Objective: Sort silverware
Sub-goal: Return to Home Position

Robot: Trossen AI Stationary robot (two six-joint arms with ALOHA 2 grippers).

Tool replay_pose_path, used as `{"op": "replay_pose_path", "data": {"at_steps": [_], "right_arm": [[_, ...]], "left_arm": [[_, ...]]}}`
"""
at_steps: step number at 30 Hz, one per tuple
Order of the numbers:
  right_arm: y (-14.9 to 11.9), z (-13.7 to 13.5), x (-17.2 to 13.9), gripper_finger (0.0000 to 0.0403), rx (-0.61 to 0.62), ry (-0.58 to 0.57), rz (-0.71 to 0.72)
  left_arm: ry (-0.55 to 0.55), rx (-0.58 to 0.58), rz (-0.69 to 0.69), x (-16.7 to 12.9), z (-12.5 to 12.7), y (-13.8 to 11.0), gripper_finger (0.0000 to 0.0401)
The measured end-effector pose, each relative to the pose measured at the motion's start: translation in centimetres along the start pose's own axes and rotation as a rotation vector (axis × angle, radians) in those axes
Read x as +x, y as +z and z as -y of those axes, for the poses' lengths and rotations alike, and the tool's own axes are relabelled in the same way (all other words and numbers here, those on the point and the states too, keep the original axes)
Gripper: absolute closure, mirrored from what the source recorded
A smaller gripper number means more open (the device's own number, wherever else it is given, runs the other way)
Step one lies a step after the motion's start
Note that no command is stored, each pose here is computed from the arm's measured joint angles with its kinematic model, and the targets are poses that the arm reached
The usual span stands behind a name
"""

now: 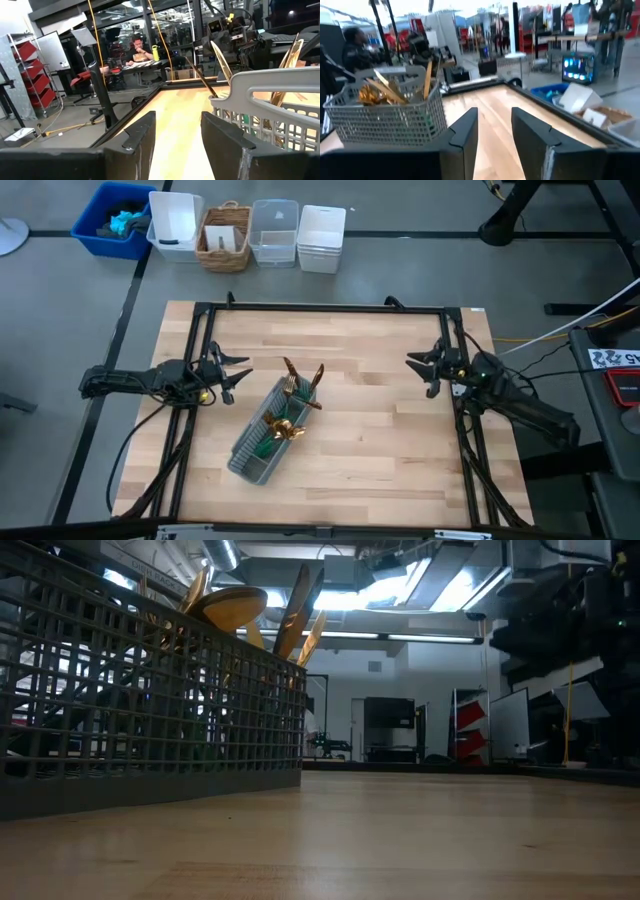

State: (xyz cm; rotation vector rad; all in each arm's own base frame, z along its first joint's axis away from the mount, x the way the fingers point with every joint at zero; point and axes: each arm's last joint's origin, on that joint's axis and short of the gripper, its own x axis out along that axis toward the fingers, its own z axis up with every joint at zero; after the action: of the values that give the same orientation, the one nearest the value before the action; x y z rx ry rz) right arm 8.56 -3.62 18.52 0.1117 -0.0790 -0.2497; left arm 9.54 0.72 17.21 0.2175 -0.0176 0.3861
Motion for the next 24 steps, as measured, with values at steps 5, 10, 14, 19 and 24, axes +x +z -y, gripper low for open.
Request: {"op": "replay_pose_path", "data": {"at_steps": [5, 10, 14, 19, 24], "right_arm": [[-1.3, 0.2, 0.3, 0.0283, 0.004, -0.008, -0.003], [-1.3, 0.2, 0.3, 0.0283, -0.001, 0.022, -0.002], [-1.3, -0.1, 0.3, 0.0283, 0.011, 0.062, -0.006], [-1.6, -0.6, 0.4, 0.0283, 0.004, 0.016, -0.019], [-1.9, -1.2, 0.5, 0.0283, 0.043, 0.032, -0.047]], "left_arm": [[0.000, 0.000, 0.000, 0.0, 0.0, 0.0, 0.0253], [-0.001, -0.001, 0.001, 0.0, 0.0, 0.0, 0.0253], [-0.001, 0.000, 0.000, 0.0, 0.0, 0.0, 0.0253], [-0.002, 0.000, 0.000, 0.0, 0.0, 0.0, 0.0253], [-0.001, 0.000, 0.000, 0.0, 0.0, 0.0, 0.0253]]}}
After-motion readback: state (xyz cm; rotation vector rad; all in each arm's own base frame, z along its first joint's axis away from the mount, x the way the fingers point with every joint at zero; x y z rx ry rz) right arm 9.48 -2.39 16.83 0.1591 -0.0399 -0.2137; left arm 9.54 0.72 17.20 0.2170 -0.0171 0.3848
